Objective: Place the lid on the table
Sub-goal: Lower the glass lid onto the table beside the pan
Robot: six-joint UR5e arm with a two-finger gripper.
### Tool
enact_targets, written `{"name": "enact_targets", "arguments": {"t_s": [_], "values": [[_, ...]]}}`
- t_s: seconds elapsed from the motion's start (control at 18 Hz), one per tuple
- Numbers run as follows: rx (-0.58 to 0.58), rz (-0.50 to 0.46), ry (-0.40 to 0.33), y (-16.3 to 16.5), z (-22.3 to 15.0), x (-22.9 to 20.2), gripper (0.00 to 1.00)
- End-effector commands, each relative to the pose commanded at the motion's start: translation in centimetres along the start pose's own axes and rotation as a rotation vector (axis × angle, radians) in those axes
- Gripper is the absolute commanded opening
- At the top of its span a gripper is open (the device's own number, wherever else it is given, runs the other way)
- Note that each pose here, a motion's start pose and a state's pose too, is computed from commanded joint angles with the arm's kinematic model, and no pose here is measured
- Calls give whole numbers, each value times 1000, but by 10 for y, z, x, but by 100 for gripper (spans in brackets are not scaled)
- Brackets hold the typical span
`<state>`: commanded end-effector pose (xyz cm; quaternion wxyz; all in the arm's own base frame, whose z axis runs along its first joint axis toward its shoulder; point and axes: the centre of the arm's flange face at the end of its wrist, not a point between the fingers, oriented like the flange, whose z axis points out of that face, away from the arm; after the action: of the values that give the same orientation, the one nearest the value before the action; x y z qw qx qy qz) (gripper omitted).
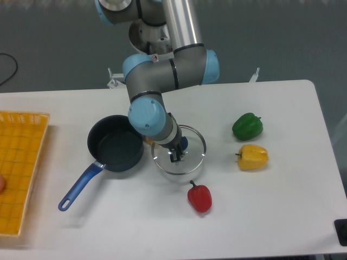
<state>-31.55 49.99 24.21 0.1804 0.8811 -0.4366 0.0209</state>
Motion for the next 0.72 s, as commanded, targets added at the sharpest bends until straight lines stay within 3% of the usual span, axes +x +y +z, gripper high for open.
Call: {"name": "enact_targets", "arguments": {"t_s": [0.72], "values": [[-3, -10, 1, -6, 18, -13, 66]]}}
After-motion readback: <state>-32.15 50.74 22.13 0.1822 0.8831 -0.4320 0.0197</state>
